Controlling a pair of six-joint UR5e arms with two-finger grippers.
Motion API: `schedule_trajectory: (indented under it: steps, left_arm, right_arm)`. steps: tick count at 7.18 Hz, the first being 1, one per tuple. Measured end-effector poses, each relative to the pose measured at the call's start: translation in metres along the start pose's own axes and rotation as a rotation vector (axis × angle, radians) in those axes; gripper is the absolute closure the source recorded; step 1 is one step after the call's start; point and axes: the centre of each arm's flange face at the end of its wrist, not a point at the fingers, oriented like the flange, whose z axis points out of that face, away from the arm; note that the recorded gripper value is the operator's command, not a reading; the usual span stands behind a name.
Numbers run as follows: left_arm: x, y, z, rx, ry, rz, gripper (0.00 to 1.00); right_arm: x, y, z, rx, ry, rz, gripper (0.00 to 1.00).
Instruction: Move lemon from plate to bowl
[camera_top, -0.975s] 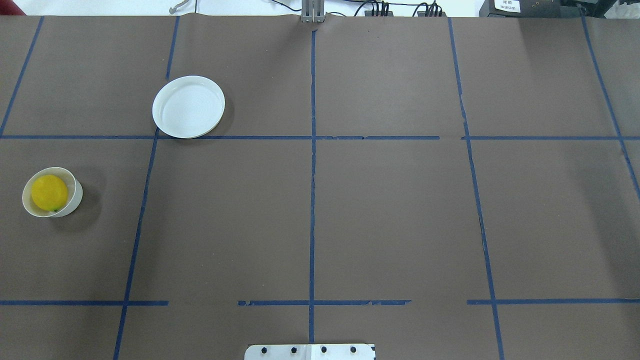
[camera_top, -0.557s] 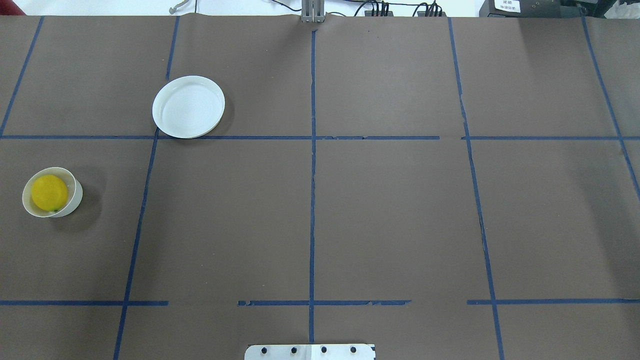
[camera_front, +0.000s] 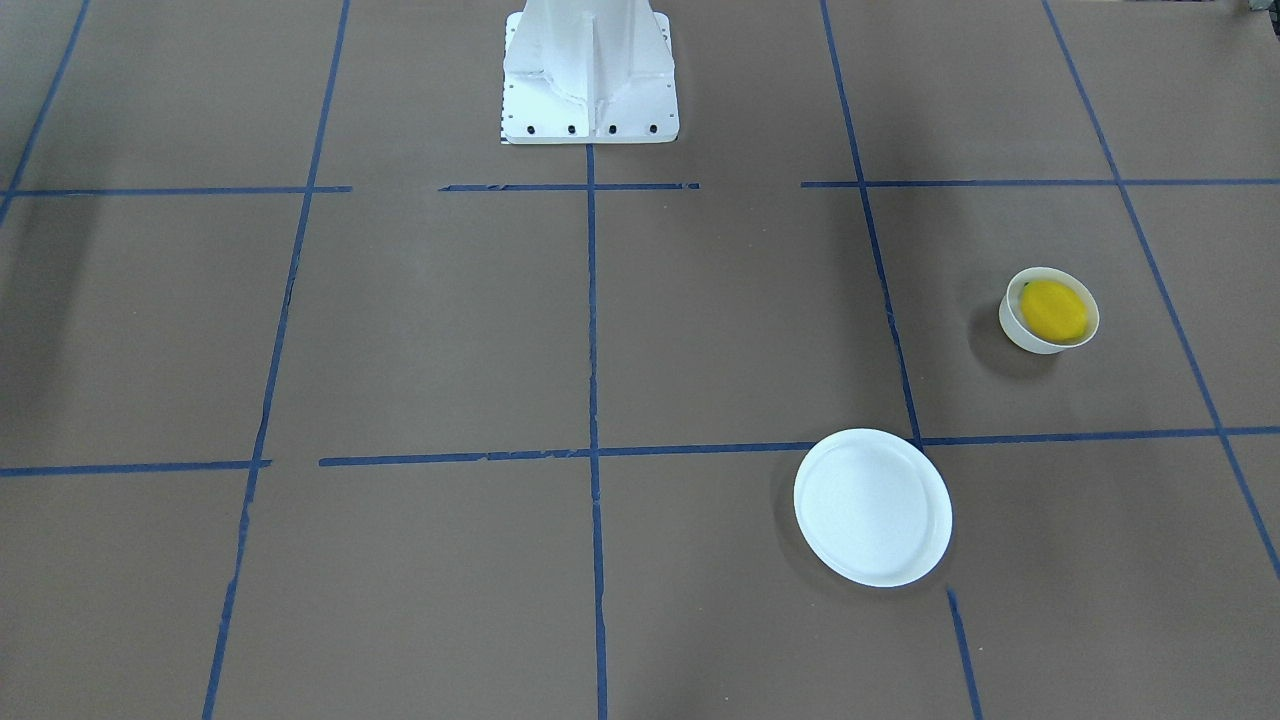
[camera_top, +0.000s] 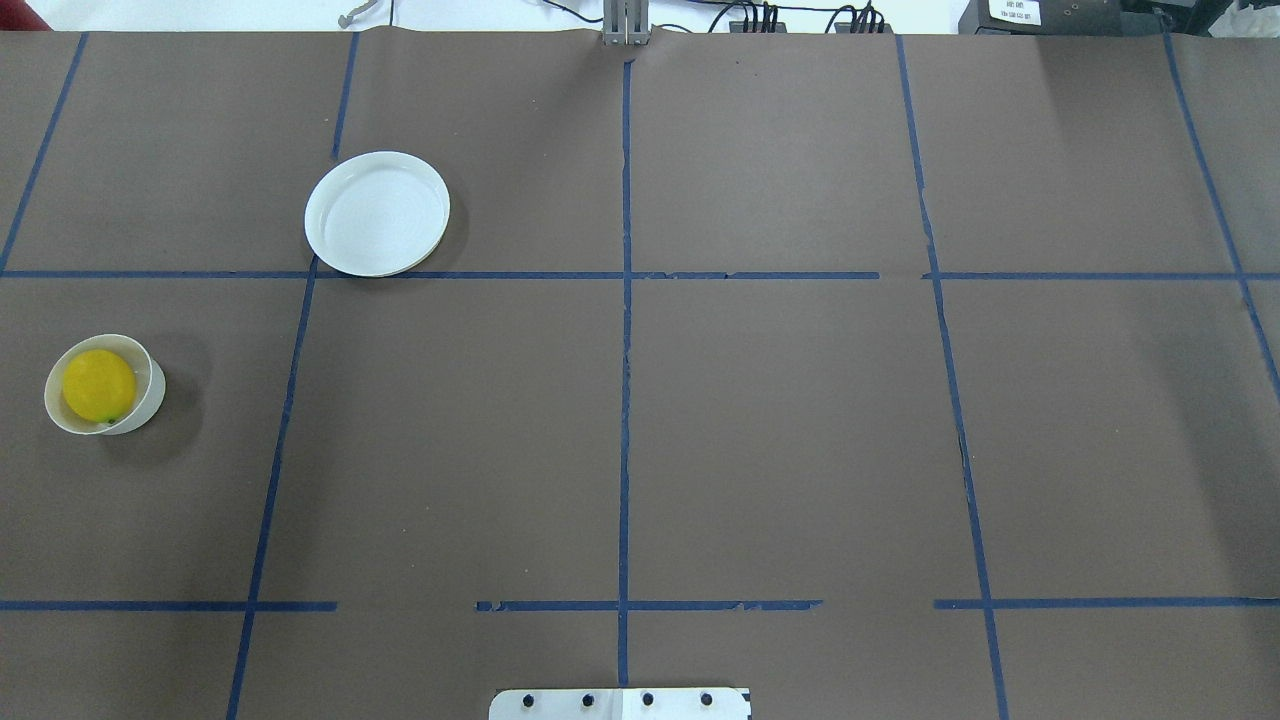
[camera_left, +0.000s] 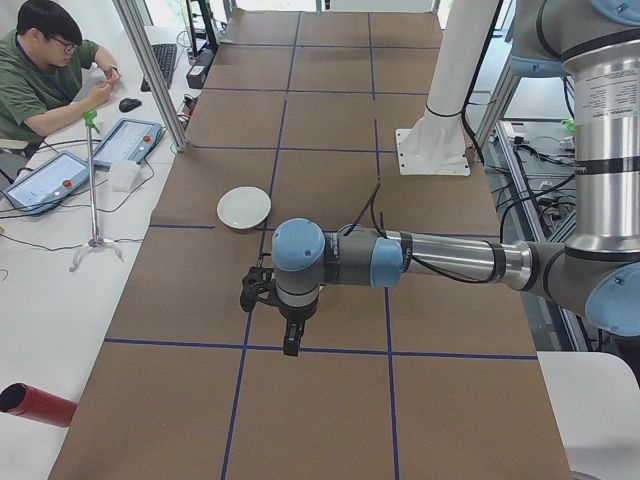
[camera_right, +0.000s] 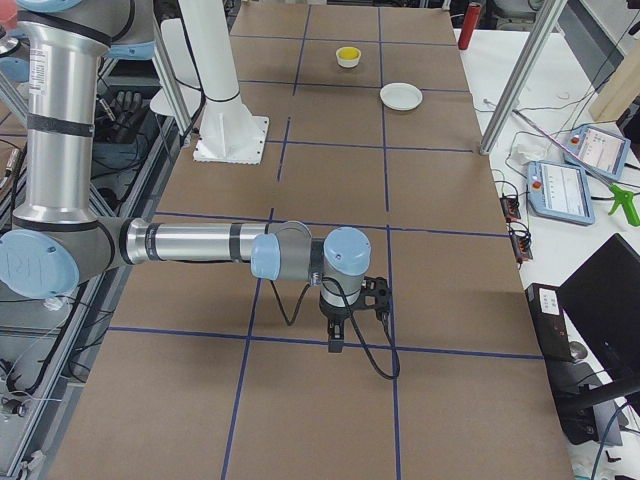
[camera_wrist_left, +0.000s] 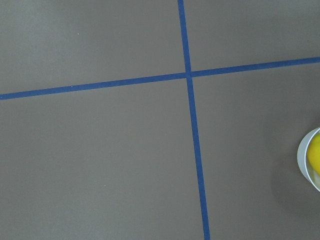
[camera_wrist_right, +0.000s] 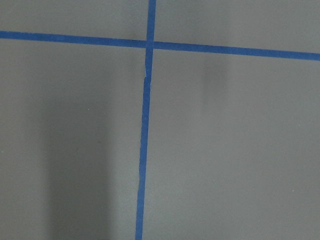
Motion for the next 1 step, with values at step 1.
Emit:
schedule_trajectory:
  steps: [1]
  left_arm:
    - [-0.0002,0.0001,0.0001,-0.001,-0.001,-0.001,0.00]
  right_arm:
    - [0.0000,0.0000,0.0000,0.000,0.000,0.000,0.00]
